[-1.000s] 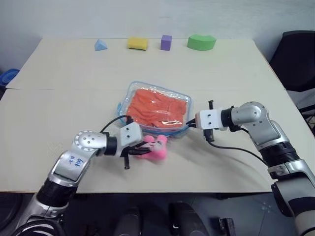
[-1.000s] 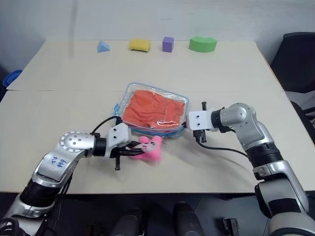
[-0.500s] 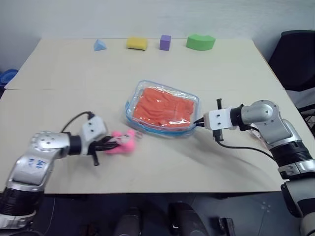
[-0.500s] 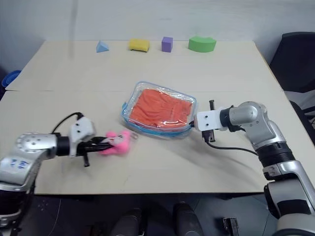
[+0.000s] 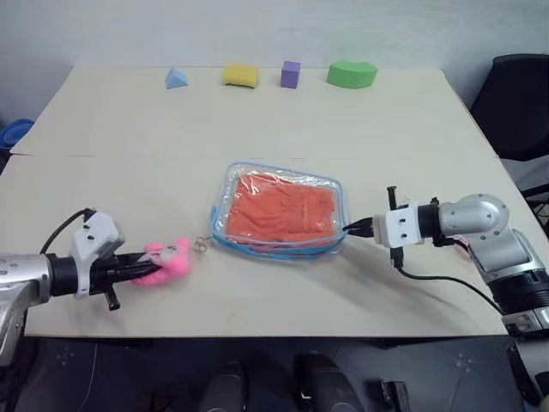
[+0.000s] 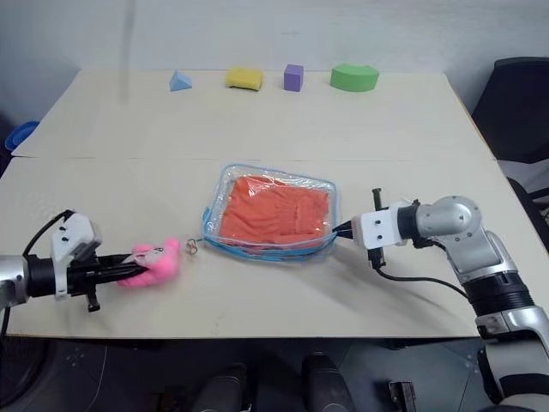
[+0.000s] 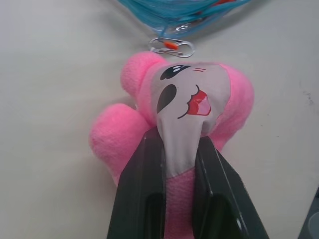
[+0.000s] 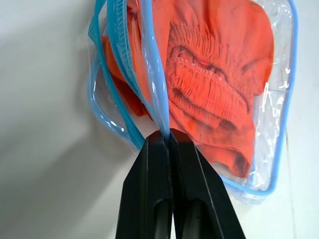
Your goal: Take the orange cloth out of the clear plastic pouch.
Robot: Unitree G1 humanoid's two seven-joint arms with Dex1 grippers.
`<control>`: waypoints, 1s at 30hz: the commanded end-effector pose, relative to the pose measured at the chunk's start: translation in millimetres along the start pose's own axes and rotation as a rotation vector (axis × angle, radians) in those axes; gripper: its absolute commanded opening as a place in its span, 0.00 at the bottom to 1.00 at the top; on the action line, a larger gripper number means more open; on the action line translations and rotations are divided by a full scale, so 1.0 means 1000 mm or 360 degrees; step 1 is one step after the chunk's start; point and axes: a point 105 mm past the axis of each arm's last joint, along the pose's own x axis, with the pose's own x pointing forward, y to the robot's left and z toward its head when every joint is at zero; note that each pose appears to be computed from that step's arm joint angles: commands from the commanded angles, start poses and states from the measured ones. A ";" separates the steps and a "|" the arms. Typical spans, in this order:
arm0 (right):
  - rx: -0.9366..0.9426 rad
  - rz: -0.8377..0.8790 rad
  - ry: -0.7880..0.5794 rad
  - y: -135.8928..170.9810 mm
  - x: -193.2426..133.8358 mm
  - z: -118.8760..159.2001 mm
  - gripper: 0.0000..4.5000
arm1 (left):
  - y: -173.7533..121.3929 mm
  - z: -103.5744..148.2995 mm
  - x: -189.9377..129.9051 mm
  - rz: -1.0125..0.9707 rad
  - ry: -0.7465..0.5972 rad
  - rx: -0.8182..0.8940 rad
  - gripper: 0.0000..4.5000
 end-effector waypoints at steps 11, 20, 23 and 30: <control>0.0809 -0.0121 -0.0291 0.019 -0.042 0.045 0.81 | 0.010 -0.018 -0.027 0.0128 0.0020 -0.0087 0.87; 0.1115 0.0033 -0.0391 0.045 -0.052 0.083 0.99 | 0.019 0.086 -0.009 -0.0097 -0.0172 0.0491 0.95; 0.1114 0.0014 -0.0387 0.045 -0.049 0.088 0.99 | 0.007 0.103 0.024 -0.0193 -0.0122 0.0858 0.95; 0.1129 -0.0050 -0.0348 0.048 -0.048 0.089 0.99 | -0.005 0.096 0.081 -0.0367 -0.0026 0.1424 0.95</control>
